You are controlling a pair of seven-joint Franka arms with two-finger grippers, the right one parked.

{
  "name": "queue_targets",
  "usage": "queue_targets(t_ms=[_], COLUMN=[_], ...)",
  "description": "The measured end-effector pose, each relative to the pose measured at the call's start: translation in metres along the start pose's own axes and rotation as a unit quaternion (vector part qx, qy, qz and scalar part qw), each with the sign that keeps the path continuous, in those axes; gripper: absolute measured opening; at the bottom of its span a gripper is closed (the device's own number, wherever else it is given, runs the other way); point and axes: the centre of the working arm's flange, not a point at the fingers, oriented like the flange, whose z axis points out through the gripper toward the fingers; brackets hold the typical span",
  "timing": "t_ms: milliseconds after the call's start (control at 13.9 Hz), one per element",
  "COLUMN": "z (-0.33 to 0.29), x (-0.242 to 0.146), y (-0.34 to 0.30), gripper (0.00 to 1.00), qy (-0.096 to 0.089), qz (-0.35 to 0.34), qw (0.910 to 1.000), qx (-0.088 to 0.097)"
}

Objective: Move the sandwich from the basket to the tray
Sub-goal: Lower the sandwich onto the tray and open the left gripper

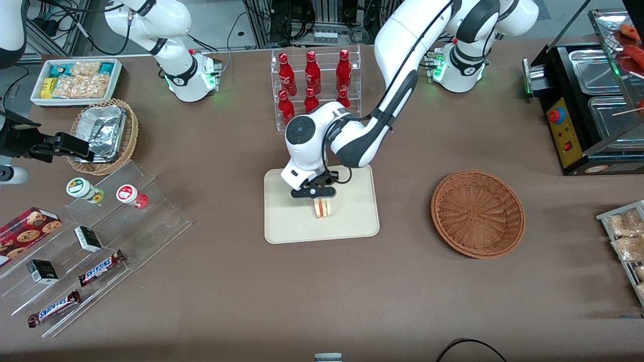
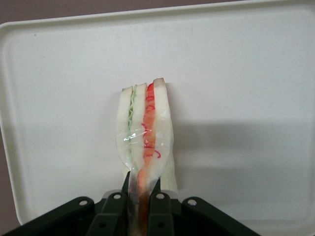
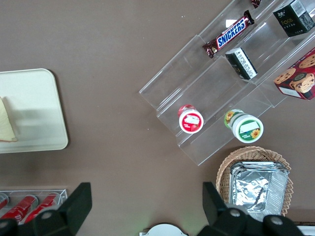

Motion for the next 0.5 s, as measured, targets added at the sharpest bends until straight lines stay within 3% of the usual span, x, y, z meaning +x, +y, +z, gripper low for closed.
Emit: queue_targets(t_ms=[216, 504], z=[0.0067, 0.0064], x=[-0.0046, -0.0068], y=[0.0032, 0.0065], gripper=[0.19, 0.60], qy=[-0.003, -0.002], qz=[0.005, 0.007], qw=[1.0000, 1.0000], qx=[0.004, 0.003])
